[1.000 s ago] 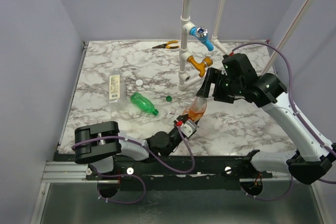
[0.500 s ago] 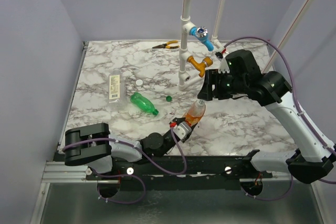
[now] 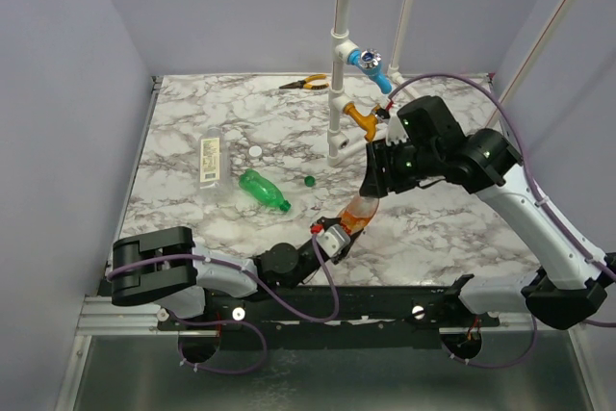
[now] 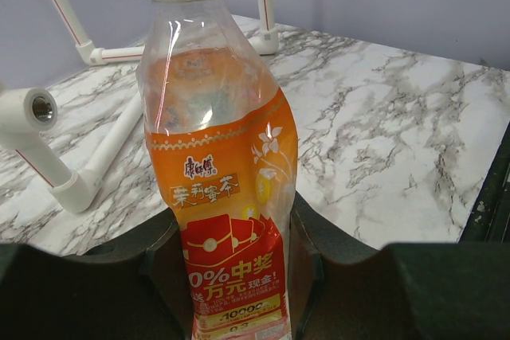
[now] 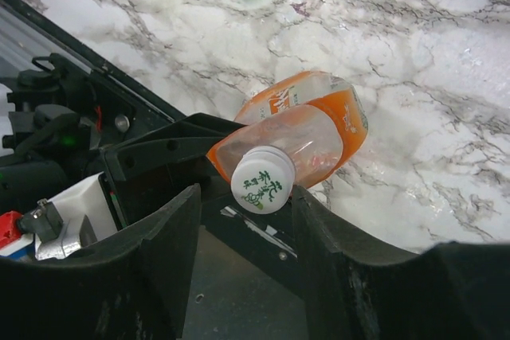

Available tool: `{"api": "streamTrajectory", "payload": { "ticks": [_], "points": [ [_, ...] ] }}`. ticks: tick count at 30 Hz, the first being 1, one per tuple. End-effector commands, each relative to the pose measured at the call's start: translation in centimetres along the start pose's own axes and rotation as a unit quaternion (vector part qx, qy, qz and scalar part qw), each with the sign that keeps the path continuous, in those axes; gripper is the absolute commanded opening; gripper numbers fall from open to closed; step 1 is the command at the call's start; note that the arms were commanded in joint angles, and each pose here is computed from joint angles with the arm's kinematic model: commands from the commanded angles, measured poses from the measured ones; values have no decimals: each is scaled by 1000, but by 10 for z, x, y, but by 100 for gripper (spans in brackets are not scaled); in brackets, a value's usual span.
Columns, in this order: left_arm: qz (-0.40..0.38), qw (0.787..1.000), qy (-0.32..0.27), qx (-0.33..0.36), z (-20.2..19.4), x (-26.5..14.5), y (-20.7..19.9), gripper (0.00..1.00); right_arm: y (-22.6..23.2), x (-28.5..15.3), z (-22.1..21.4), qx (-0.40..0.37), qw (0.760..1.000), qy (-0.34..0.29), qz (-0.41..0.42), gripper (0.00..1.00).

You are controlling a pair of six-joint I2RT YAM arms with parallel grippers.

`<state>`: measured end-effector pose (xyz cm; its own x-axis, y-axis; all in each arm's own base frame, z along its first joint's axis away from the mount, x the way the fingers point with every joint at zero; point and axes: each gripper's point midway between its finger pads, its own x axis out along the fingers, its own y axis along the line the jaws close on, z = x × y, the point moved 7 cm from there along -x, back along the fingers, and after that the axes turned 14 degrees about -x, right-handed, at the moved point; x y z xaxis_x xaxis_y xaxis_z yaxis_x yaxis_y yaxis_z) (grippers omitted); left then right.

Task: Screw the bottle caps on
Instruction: Screw the bottle cap onto the plastic bottle.

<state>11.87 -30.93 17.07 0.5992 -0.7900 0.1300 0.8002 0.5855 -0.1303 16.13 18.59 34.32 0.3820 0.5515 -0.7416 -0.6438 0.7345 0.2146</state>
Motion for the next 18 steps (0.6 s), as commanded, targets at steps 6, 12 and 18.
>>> {"api": "streamTrajectory", "payload": {
  "ticks": [6,12,18],
  "points": [
    [-18,1000,-8,-15,8,-2,-3,0,5,2,0,-30,999,24,-26,50],
    [-17,1000,-7,-16,8,-3,-3,0,5,2,-2,-28,999,28,-32,48],
    [-16,1000,-5,-16,7,-2,-3,0,3,4,-5,-24,998,36,-37,44]
  ]
}}
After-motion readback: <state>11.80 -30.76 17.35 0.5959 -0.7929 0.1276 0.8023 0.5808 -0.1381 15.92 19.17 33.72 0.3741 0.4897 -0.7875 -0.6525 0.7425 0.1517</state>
